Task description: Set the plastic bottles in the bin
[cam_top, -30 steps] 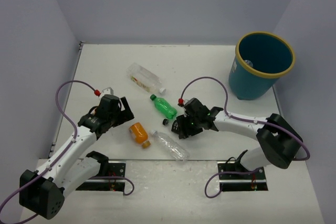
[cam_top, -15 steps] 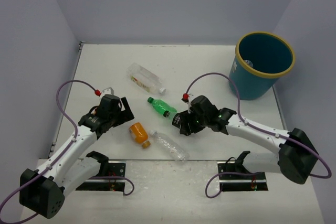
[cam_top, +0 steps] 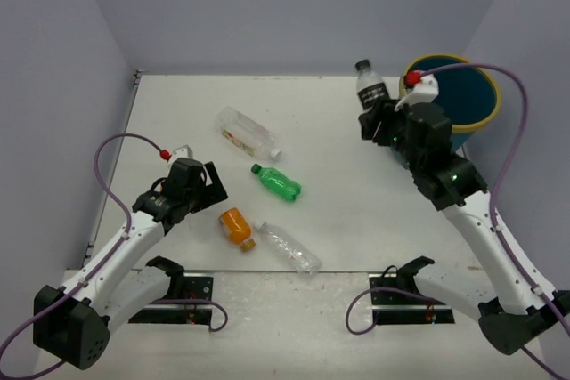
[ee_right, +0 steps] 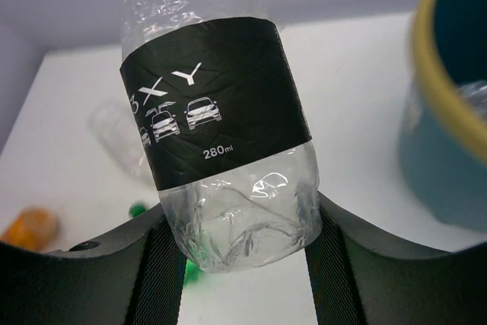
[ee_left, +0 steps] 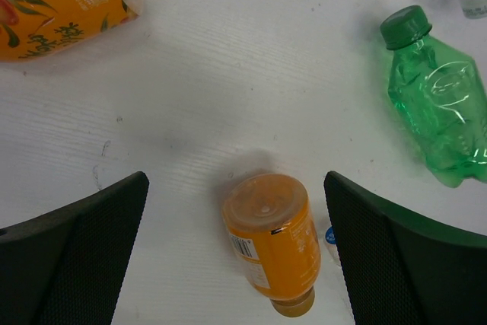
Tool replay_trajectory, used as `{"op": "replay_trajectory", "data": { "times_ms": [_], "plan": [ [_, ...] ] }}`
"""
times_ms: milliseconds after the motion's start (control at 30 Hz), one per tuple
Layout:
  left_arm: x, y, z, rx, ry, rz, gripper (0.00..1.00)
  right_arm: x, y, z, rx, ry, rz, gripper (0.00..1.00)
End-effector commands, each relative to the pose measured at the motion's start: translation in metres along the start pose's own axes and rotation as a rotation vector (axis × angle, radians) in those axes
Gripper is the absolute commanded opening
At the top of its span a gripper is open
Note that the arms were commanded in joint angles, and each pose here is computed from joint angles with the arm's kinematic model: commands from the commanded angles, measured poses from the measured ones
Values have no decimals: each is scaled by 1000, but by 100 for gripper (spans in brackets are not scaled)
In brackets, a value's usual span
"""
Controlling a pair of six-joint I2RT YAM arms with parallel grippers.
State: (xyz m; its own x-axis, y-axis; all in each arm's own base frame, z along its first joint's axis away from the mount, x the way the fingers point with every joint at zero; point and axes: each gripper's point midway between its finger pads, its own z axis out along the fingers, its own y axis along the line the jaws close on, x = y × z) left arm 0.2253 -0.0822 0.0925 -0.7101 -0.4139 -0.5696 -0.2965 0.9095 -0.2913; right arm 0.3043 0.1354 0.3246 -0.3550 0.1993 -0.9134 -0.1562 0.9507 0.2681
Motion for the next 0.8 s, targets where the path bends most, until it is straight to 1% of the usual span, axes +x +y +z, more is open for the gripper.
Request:
{"op": "replay_trajectory", "data": {
  "times_ms": [0,67,133,267,333,400,433,467,500,567,633,700,767],
  "plan": [
    [-30,-17,-9,41,-91,-2,100,-84,-74,-4,342,-220,83,14],
    [-31,-17,-10,40,-95,-2,100,-104,-107,-6,469,-268,119,17],
    [-31,-15,-9,29,-96,3,100,-114,-130,-1,544,-285,150,18],
    [-31,-10,-8,-4,-92,8,100,-118,-162,16,616,-267,209,25],
    [-31,-8,-8,-17,-92,9,100,-114,-173,25,633,-238,244,31],
    [-33,-7,-10,-22,-96,9,100,-110,-179,30,645,-220,272,50],
    [-34,-8,-10,-21,-98,8,100,-109,-181,32,649,-214,283,66],
    [-36,-8,-11,-20,-102,7,100,-107,-183,33,652,-210,289,85],
    [-37,-9,-12,-21,-105,7,100,-108,-183,33,650,-210,290,99],
    [-37,-8,-12,-23,-107,6,100,-111,-180,31,633,-216,287,99],
    [-36,-9,-12,-22,-100,8,100,-116,-171,30,582,-219,258,99],
    [-34,-9,-10,-20,-91,9,100,-124,-159,18,521,-244,231,99],
    [-32,-9,-9,-20,-87,9,100,-123,-148,15,451,-250,199,99]
  ]
}}
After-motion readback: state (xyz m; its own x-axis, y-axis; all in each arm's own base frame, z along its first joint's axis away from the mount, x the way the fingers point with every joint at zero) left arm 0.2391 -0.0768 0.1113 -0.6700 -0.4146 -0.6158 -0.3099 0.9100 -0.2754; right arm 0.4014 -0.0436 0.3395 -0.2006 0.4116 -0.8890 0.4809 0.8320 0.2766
